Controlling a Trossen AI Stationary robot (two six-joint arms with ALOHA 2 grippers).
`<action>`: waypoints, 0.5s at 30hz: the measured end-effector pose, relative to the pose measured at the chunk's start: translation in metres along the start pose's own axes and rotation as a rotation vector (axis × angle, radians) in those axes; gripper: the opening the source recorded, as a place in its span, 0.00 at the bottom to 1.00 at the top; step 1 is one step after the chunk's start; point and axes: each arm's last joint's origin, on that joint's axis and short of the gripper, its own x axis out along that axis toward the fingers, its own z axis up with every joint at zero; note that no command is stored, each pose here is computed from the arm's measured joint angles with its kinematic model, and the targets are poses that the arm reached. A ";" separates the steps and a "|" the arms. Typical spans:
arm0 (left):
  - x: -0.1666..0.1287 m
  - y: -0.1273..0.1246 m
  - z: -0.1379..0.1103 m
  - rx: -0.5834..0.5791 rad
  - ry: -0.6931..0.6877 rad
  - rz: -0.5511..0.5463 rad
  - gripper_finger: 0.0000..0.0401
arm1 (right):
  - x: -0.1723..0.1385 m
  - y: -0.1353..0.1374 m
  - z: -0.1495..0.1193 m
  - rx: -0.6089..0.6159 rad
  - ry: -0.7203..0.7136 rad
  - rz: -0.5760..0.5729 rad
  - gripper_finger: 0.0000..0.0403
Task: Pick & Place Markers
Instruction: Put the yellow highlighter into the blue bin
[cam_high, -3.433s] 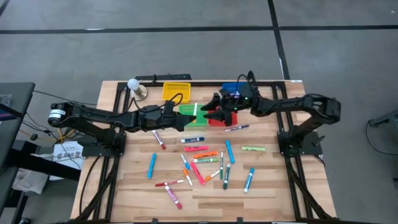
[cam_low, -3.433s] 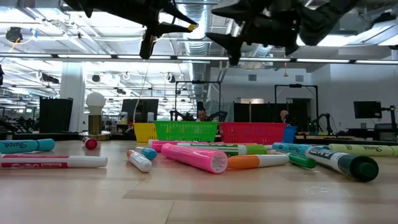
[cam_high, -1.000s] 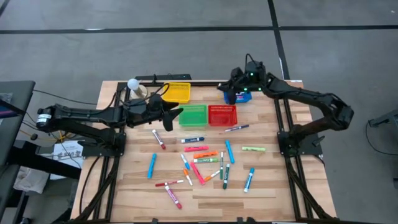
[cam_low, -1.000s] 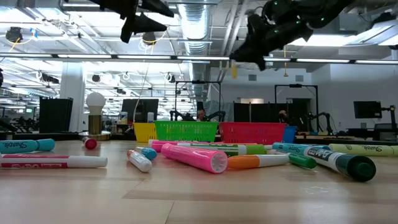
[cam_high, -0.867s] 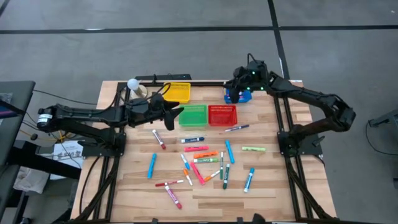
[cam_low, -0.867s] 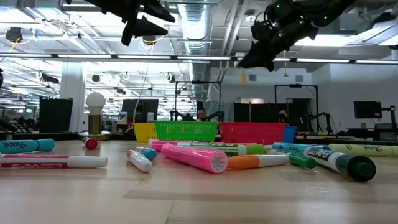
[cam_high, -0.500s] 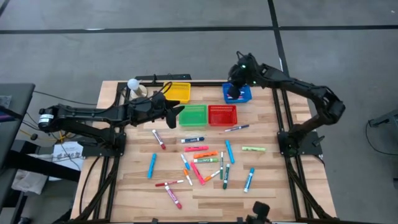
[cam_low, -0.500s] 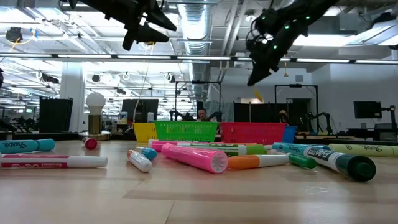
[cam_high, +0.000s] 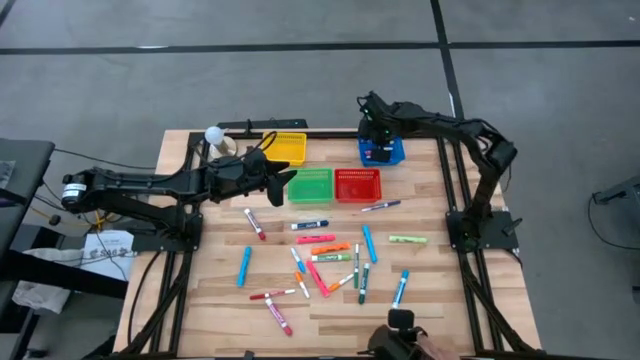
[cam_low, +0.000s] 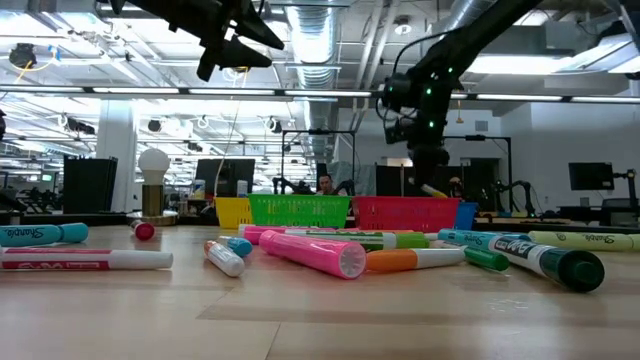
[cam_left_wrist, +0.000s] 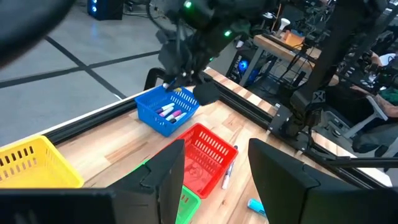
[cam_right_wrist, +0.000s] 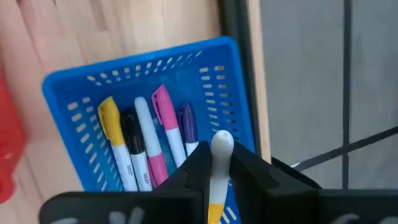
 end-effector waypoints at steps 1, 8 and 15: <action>0.000 0.000 0.000 0.000 0.000 0.000 0.44 | 0.005 0.000 0.001 -0.006 0.006 0.005 0.10; 0.000 0.000 0.000 -0.001 -0.003 -0.001 0.44 | 0.034 0.007 0.001 -0.049 0.075 0.063 0.10; 0.000 0.000 0.000 0.003 -0.003 -0.001 0.44 | 0.046 0.010 0.001 -0.069 0.098 0.086 0.12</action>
